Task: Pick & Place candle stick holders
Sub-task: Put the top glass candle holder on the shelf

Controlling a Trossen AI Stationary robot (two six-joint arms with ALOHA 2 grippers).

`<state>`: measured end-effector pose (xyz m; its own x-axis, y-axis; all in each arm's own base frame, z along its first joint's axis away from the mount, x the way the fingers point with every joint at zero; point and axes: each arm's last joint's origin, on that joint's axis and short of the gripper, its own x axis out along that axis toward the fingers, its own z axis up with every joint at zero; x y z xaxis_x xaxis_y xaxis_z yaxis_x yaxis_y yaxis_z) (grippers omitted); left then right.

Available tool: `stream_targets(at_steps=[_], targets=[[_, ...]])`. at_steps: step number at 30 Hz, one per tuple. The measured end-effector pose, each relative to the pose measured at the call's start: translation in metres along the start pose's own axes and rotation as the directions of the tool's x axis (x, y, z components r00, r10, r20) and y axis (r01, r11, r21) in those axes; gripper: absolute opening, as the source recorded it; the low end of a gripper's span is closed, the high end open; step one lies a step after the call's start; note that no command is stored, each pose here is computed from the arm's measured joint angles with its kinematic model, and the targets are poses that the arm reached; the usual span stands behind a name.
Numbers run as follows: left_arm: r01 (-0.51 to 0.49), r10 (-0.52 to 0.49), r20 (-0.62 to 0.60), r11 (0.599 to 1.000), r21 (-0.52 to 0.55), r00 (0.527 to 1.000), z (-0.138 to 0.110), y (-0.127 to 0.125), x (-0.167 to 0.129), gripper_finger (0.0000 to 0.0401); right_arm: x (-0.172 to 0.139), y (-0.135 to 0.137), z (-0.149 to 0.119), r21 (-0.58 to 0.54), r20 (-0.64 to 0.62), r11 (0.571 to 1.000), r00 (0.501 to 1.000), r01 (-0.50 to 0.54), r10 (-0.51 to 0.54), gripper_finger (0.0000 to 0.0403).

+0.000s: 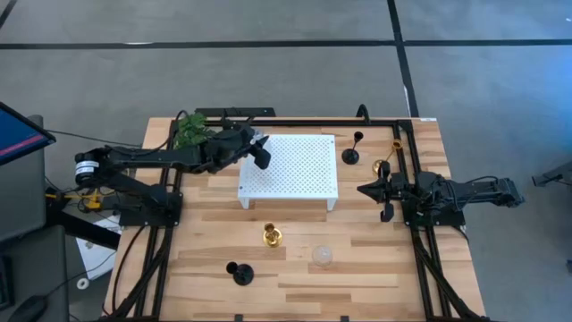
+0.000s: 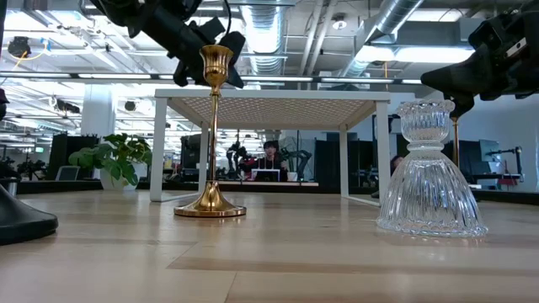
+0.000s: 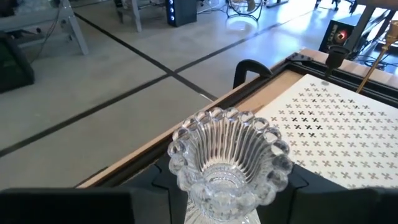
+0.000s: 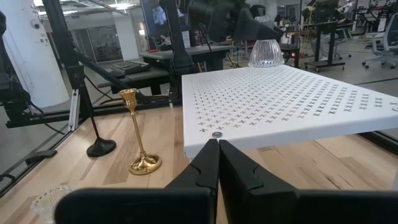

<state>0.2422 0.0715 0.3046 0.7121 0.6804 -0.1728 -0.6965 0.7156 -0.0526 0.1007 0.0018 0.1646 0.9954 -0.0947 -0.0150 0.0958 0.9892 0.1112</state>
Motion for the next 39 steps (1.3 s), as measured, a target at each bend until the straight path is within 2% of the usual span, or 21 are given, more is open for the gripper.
stream_targets(at_steps=[4, 11, 19, 26, 35, 39], targets=[[0.004, -0.004, -0.001, 1.0, -0.013, 1.0, 0.0, 0.0, 0.0, 0.0126, 0.0, 0.0, 0.0, 0.0, 0.0, 1.0, 1.0, 0.0, 0.0, 0.0], [0.004, -0.004, -0.013, 0.999, -0.035, 1.0, -0.002, 0.0, 0.0, 0.0144, 0.0, 0.0, 0.0, 0.0, 0.0, 1.0, 1.0, 0.0, 0.0, 0.0], [-0.002, 0.001, -0.024, 0.999, -0.045, 1.0, -0.009, 0.001, 0.0, 0.0132, 0.0, 0.0, 0.0, 0.0, 0.0, 1.0, 1.0, 0.0, 0.0, 0.0], [0.001, -0.003, -0.035, 0.999, -0.043, 0.999, -0.011, 0.001, 0.001, 0.0195, 0.0, 0.0, 0.0, 0.0, 0.0, 1.0, 1.0, 0.0, 0.0, 0.0], [0.009, -0.008, 0.004, 1.0, -0.021, 1.0, -0.007, 0.0, 0.001, 0.0252, 0.0, 0.0, 0.0, 0.0, 0.0, 1.0, 1.0, 0.0, 0.0, 0.0], [0.068, -0.068, 0.055, 0.998, -0.005, 0.996, -0.001, -0.002, 0.0, 0.0274, 0.0, 0.0, 0.0, 0.0, 0.0, 1.0, 1.0, 0.0, 0.0, 0.0]])
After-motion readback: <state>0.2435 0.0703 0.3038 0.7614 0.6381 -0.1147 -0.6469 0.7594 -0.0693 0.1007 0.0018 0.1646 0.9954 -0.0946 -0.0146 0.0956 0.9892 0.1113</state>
